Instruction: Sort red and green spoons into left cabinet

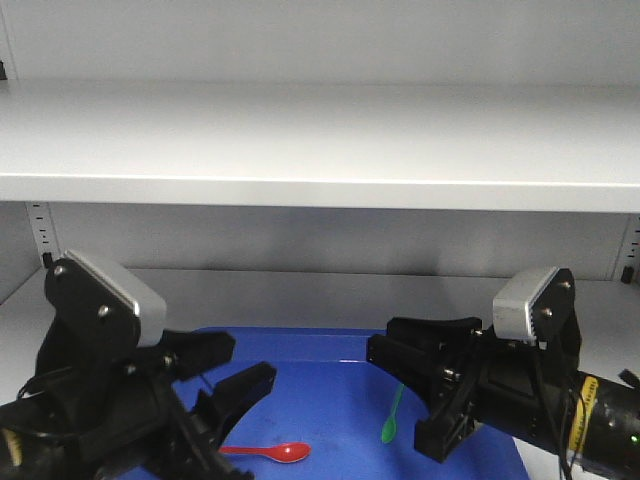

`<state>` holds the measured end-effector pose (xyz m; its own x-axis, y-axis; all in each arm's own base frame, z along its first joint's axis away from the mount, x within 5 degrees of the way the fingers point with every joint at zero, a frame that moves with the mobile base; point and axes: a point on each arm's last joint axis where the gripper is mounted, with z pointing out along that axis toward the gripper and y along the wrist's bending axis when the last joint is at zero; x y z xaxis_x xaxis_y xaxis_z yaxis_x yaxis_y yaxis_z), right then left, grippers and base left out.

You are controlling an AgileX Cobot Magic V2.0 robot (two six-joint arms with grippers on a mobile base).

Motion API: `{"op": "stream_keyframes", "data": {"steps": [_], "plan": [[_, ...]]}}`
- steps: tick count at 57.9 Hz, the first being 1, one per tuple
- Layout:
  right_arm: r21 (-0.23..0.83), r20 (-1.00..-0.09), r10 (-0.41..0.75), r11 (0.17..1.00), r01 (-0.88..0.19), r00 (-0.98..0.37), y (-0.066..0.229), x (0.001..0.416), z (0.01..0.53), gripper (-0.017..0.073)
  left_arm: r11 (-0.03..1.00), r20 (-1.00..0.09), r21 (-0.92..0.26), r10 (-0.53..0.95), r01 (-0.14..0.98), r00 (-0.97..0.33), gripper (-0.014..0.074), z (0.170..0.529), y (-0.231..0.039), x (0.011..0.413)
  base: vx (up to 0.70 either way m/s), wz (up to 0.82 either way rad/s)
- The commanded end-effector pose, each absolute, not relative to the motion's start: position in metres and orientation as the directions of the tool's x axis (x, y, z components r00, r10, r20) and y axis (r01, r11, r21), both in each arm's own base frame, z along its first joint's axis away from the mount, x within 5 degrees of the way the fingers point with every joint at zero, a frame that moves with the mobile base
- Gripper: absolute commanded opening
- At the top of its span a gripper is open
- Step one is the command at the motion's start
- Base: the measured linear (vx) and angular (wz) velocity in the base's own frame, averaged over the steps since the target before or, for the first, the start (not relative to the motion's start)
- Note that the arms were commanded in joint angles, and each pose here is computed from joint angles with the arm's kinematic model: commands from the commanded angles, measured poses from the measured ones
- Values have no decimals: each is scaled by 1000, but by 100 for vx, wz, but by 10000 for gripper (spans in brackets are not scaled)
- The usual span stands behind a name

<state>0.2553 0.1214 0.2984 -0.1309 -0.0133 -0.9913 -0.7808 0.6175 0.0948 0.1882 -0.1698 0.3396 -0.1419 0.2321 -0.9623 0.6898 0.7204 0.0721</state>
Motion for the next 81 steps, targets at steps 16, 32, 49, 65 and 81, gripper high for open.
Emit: {"op": "stream_keyframes", "data": {"steps": [16,32,49,65,81], "plan": [[42,-979,-118,684,-728,-168,103,212,341,-5,696,-964,12,200,718,-177,-4,369,-150,159,0,0],[70,-975,-89,744,-665,-203,90,183,348,-4,685,-937,-50,219,727,-271,0,366,-145,148,0,0],[73,-981,-49,807,-587,-188,73,150,329,-4,691,-917,-96,219,717,-334,0,358,-144,147,0,0],[72,-985,-42,785,-615,-169,74,140,332,-4,693,-923,-94,208,715,-323,0,359,-144,148,0,0],[72,-985,-42,785,-615,-169,74,140,332,-4,693,-923,-94,208,715,-324,0,359,-144,148,0,0]]}}
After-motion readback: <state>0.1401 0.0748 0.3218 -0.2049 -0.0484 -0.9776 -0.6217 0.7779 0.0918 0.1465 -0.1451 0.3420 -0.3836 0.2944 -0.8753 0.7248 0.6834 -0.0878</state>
